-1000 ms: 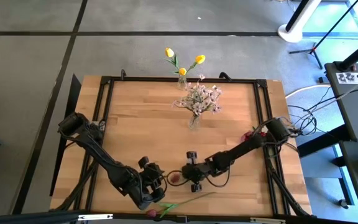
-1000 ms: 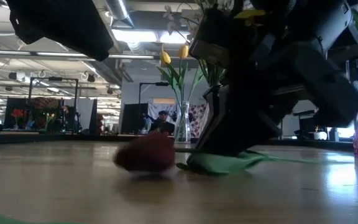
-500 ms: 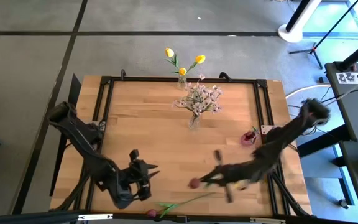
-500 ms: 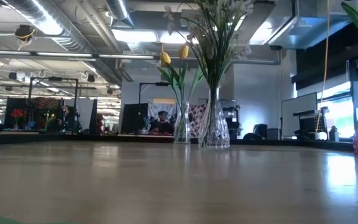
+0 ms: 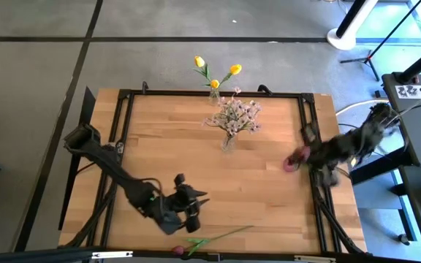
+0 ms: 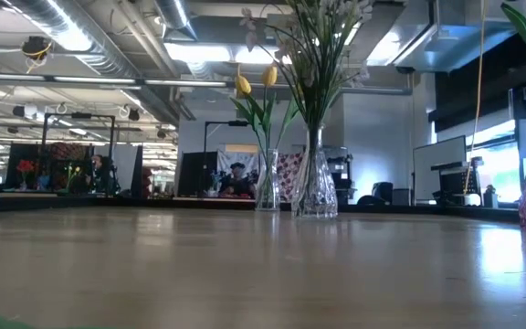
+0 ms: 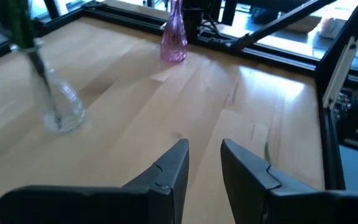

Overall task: Sort flowers into vase by color
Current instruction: Put the left red flower into the pink vase

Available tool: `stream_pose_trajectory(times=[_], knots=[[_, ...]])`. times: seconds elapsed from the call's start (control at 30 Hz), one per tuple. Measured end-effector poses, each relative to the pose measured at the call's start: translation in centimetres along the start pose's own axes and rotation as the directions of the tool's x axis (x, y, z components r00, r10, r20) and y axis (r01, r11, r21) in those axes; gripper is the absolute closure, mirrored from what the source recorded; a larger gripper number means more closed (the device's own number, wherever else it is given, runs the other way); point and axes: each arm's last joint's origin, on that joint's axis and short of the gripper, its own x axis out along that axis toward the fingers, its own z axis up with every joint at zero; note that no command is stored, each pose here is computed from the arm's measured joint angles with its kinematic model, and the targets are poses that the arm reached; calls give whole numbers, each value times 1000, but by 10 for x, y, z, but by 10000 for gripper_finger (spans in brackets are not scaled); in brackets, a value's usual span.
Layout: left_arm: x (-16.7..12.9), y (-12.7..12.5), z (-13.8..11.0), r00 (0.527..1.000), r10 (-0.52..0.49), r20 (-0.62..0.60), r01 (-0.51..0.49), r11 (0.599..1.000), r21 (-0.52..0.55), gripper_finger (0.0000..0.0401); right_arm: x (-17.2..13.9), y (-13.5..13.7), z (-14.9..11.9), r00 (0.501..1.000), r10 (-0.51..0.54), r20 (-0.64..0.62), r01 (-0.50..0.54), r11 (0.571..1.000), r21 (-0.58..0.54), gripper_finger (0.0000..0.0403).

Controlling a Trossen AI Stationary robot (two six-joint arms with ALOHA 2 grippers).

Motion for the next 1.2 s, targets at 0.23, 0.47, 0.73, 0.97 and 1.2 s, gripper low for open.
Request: stream_pose_trajectory(times=[0.23, 0.47, 0.73, 0.97, 1.2], knots=[[41, 7, 5, 999, 21, 29, -20, 999, -35, 311, -63, -42, 54, 969, -158, 192, 176, 981, -83, 400], [53, 10, 5, 996, 60, 66, -57, 997, -43, 311, -121, -54, 49, 965, -216, 146, 227, 972, -58, 400], [52, 17, 27, 984, 86, 156, -96, 994, 59, 311, -126, -55, -7, 936, -303, 178, 316, 948, -49, 400], [39, 35, 58, 979, 77, 191, -93, 992, 79, 311, -123, -54, -16, 940, -303, 155, 320, 943, -95, 401], [34, 38, 62, 979, 83, 187, -108, 986, 126, 311, -119, -52, -30, 950, -296, 97, 307, 943, -127, 401]])
